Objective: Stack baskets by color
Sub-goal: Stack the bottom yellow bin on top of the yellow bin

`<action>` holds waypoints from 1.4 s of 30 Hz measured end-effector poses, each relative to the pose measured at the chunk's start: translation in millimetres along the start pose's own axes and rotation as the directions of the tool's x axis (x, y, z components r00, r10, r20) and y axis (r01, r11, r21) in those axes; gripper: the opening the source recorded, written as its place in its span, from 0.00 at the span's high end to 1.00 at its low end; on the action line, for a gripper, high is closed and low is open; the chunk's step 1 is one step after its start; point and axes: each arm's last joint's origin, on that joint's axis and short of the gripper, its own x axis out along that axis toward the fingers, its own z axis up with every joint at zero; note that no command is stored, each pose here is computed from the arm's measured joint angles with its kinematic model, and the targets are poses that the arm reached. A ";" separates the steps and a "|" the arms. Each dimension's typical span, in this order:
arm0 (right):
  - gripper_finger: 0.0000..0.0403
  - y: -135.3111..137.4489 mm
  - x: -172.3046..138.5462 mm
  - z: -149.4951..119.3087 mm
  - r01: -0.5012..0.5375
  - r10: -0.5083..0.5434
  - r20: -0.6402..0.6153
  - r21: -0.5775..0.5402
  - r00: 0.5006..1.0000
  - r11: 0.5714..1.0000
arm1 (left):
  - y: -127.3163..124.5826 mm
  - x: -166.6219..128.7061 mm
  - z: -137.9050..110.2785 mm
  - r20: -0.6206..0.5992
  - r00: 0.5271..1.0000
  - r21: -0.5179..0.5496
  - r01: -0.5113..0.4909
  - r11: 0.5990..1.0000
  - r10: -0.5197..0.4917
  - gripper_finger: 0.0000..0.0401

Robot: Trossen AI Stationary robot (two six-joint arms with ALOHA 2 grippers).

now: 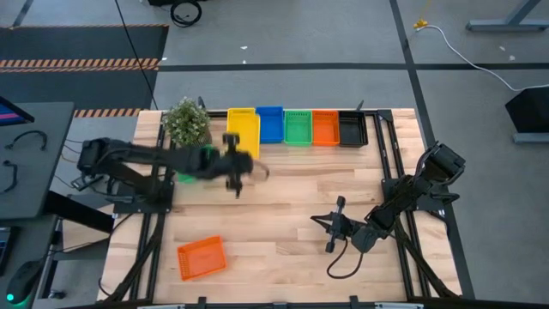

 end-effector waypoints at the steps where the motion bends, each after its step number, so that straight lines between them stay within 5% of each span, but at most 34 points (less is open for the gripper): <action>1: 0.99 0.0 0.0 0.0 0.000 0.000 0.000 0.004 1.000 1.000 | 9.1 11.9 -5.6 -0.011 1.000 0.005 -0.022 1.000 0.022 0.97; 5: 0.99 0.1 0.0 -0.1 -0.005 0.005 -0.001 0.017 1.000 1.000 | 40.3 51.6 -31.4 -0.032 0.997 -0.009 -0.073 0.997 0.072 0.96; 12: 0.99 0.6 0.1 -0.1 -0.021 0.022 -0.005 0.032 1.000 0.999 | 60.8 83.7 -63.5 0.053 0.999 -0.089 -0.001 0.996 0.006 0.96; 25: 0.99 0.5 0.1 -0.2 -0.021 0.022 -0.005 0.031 1.000 0.999 | 55.9 101.3 -96.0 0.053 0.999 -0.039 0.011 0.999 -0.009 0.95; 42: 0.99 0.6 0.1 -0.3 -0.024 0.024 -0.006 0.031 1.000 0.999 | 48.5 124.8 -98.3 -0.012 0.999 -0.048 -0.035 0.998 0.035 0.89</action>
